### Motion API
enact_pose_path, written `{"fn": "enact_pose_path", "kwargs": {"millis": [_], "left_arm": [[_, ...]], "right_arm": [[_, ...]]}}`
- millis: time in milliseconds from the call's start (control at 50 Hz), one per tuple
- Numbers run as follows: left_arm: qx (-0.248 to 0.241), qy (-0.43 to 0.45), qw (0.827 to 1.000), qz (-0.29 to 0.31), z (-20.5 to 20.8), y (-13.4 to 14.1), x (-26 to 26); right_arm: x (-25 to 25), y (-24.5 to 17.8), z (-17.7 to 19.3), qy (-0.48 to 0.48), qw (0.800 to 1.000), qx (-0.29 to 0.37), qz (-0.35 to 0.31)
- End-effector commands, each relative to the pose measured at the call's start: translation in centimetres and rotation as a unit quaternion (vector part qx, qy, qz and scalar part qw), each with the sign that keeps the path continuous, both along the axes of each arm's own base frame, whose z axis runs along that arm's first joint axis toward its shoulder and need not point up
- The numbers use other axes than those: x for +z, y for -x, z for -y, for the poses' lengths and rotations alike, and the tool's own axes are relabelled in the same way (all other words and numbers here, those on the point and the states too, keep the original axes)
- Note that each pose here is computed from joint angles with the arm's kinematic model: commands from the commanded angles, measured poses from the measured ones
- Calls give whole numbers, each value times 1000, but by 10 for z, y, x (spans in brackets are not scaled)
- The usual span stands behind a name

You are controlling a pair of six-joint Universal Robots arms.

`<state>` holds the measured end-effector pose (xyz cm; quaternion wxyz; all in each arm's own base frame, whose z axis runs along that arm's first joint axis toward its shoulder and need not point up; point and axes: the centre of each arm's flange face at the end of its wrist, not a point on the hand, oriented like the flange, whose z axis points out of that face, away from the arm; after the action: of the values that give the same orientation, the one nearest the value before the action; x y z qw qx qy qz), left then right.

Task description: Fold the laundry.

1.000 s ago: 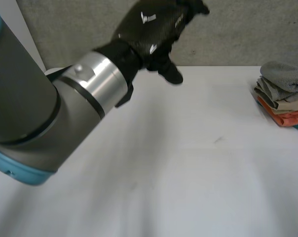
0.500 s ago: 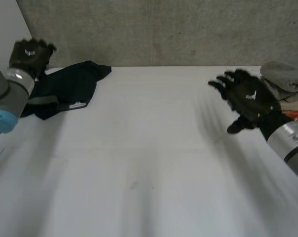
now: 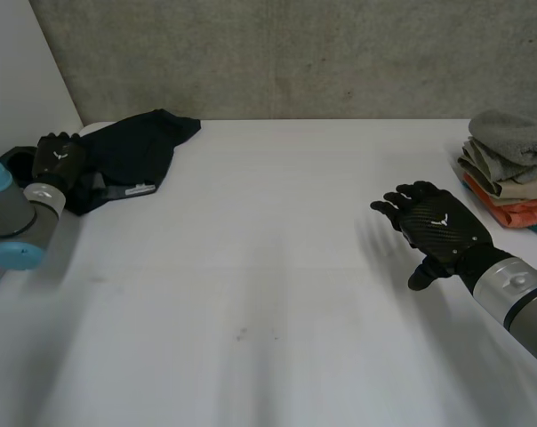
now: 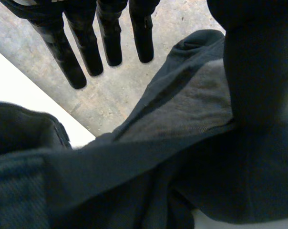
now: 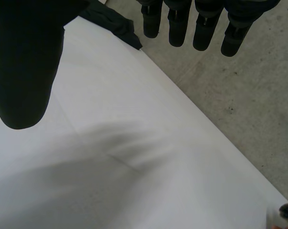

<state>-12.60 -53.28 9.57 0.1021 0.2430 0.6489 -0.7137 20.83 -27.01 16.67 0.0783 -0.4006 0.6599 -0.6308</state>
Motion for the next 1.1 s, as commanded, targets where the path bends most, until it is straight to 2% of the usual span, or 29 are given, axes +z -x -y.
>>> {"fn": "enact_pose_path", "kwargs": {"millis": [20, 120, 160, 200, 220, 240, 260, 280, 300, 360, 400, 420, 440, 480, 500, 580, 640, 740, 860, 940, 960, 1100], "left_arm": [[-7, 9, 1000, 9, 5, 2, -8], [4, 41, 999, 10, 5, 10, 2], [7, 57, 998, 3, -3, 26, 22], [-5, 74, 997, -16, -27, 54, 67], [-24, 76, 996, -34, -43, 73, 85], [-28, 77, 996, -38, -46, 77, 89], [-71, 74, 992, -78, -80, 113, 115], [-86, 69, 990, -93, -92, 125, 121], [-119, 63, 983, -123, -117, 148, 135], [-165, 50, 971, -164, -154, 179, 152], [-207, 34, 959, -193, -191, 211, 160], [-220, 29, 955, -198, -202, 221, 161], [-255, 16, 946, -201, -232, 249, 158], [-270, 8, 942, -200, -243, 261, 153], [-291, -10, 937, -195, -258, 279, 138], [-332, -70, 925, -170, -295, 317, 91], [-348, -107, 919, -153, -314, 329, 65], [-360, -115, 913, -153, -331, 332, 75], [-363, -69, 912, -178, -342, 312, 143], [-339, -42, 922, -182, -332, 282, 173], [-320, -37, 929, -183, -321, 267, 179], [-229, -53, 958, -167, -276, 204, 168]], "right_arm": [[-4, 0, 1, -6, 1000, 1, -2], [-6, 0, 1, -9, 1000, -1, -2], [-5, 0, 1, -8, 1000, -2, -2], [-5, 0, 2, -7, 1000, -2, -3], [-5, 1, 2, -7, 1000, -5, -2], [-4, 3, 4, -6, 1000, -11, -3], [-4, 4, 5, -6, 1000, -16, -3], [-3, 7, 8, -4, 1000, -28, -4], [-3, 8, 9, -4, 999, -34, -4], [-1, 12, 11, -1, 998, -58, -7], [0, 14, 13, 2, 998, -67, -9], [1, 16, 14, 3, 997, -77, -11], [2, 16, 14, 5, 997, -81, -11], [8, 19, 15, 16, 995, -94, -12], [10, 20, 15, 19, 995, -97, -12], [12, 23, 17, 24, 993, -112, -13], [13, 31, 23, 25, 991, -131, -13], [16, 35, 28, 25, 990, -142, -2], [19, 36, 29, 16, 989, -149, 15], [26, 35, 25, 16, 989, -147, 20], [27, 35, 24, 14, 989, -147, 21], [40, 20, -6, -30, 992, -119, 14]]}}
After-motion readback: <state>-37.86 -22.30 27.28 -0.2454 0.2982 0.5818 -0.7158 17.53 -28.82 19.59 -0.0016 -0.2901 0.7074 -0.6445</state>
